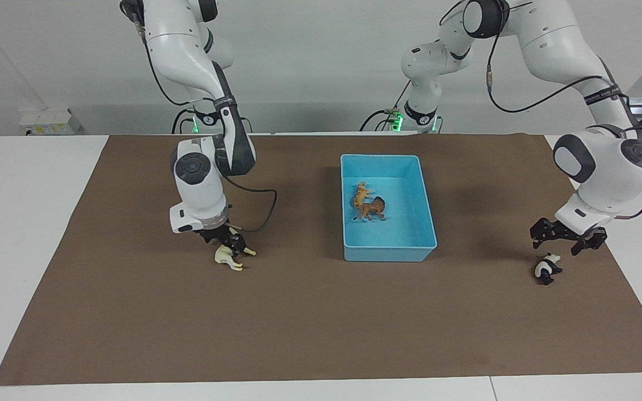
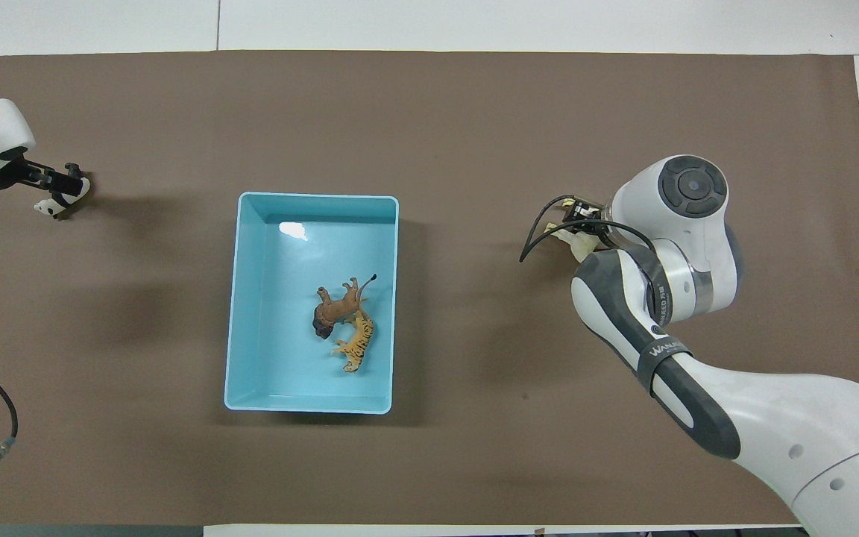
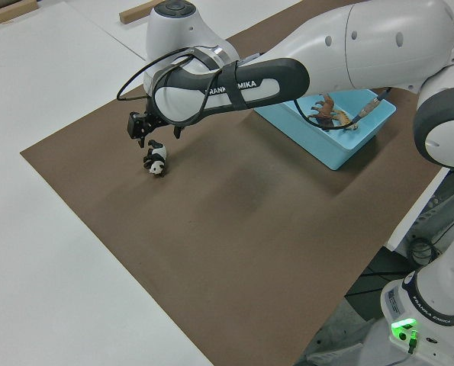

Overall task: Put all toys into storage box
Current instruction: 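Lift the cream horse with the right gripper while the left gripper grasps the cow, then place the cream horse into the blue box with the right gripper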

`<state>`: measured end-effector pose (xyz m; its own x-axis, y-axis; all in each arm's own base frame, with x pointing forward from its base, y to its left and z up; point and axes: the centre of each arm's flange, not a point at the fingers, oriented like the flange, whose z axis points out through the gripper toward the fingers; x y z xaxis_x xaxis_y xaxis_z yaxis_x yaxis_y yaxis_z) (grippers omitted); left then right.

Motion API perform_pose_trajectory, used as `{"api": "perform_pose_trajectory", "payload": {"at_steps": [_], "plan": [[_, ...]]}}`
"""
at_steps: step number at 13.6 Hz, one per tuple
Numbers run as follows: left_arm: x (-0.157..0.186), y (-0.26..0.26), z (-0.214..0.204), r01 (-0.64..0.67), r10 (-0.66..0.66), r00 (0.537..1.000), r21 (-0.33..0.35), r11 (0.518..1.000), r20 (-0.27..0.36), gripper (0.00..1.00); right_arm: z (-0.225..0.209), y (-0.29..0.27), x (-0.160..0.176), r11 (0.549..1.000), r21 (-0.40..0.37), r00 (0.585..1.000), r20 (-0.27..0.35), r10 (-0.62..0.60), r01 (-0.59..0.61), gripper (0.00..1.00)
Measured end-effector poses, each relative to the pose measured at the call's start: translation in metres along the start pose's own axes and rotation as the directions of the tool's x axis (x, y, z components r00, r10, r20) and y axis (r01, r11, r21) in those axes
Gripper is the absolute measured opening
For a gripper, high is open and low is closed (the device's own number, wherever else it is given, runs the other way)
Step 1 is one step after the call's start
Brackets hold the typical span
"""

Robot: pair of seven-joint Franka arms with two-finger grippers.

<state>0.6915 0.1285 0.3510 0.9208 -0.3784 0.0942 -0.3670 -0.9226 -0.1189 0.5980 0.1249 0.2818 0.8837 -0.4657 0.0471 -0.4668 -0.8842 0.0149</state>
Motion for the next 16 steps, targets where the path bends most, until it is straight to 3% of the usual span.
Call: {"api": "perform_pose_trajectory", "payload": {"at_steps": [3,5,7,10,13,16], "plan": [[0.001,-0.014,0.007,0.002,-0.002,1.000,0.026,1.000,-0.002,1.00,-0.010,-0.004,0.001,1.000,-0.019,1.000,0.022,0.001,-0.001,0.43],[0.000,-0.017,0.014,-0.042,0.041,0.999,0.047,0.998,0.018,1.00,-0.043,-0.014,0.008,0.998,-0.060,0.998,0.070,0.000,0.004,0.43],[-0.002,-0.018,0.019,-0.124,0.122,0.992,0.046,0.991,0.035,1.00,-0.117,-0.047,0.006,0.997,-0.074,0.995,0.095,-0.008,0.015,0.43],[-0.004,-0.016,0.022,-0.194,0.193,0.980,0.028,0.981,0.058,1.00,-0.218,-0.138,-0.069,0.999,0.013,0.997,0.065,0.046,-0.047,0.41],[-0.006,-0.008,0.032,-0.257,0.256,0.964,0.005,0.966,0.078,1.00,-0.233,-0.219,-0.154,0.978,0.189,0.996,0.051,0.078,-0.086,0.41],[-0.005,-0.004,0.037,-0.273,0.272,0.959,0.000,0.962,0.081,1.00,-0.212,-0.264,-0.206,0.962,0.259,0.996,0.043,0.073,-0.082,0.41]]}}
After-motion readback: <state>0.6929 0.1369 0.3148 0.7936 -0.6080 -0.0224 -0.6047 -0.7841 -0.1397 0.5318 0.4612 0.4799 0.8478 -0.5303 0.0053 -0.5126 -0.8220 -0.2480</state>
